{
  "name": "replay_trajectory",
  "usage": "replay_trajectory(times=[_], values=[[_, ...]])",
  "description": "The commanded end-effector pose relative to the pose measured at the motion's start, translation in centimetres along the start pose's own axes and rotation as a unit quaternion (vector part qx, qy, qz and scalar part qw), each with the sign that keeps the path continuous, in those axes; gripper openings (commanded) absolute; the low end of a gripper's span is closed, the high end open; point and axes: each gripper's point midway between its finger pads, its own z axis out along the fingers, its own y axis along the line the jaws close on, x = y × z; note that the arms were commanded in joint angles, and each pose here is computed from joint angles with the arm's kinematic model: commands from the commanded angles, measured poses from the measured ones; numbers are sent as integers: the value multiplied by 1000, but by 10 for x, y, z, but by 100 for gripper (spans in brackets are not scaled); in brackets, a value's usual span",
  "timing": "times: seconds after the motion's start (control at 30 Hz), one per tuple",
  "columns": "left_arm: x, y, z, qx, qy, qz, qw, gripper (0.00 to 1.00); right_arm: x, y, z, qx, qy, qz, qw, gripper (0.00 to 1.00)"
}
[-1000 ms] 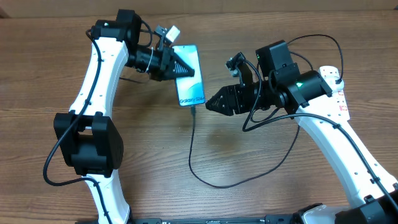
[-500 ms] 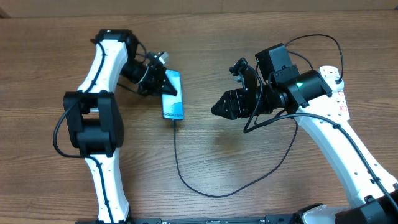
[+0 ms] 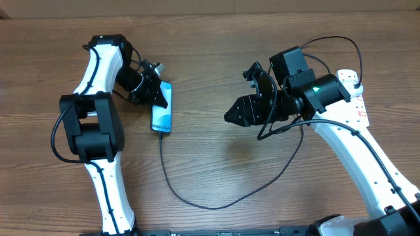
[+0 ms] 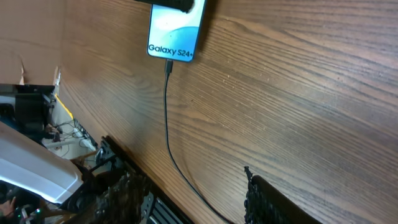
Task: Plug charger to phone and switch on socket
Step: 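Lay the phone flat on the table and open the left gripper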
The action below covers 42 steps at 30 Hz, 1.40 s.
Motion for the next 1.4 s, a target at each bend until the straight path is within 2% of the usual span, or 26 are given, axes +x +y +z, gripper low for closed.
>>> replay_trajectory(times=[0.0,0.33,0.83,1.07,1.37], values=[[-1,6,-1,-14,0,18,1000,4,-5,3,-7,5,-15,-11,1000,54],[-2,10,2,-14,-2,-11,1000,4,-5,4,-7,5,-14,-12,1000,54],[16,24,35,3,20,-41,999,4,-8,2,-7,11,-19,-14,1000,55],[8,27,36,-4,6,-57,998,19,-7,1,-7,14,-18,-13,1000,55],[7,29,36,-7,3,-54,998,20,-5,0,-7,15,-15,-11,1000,55]])
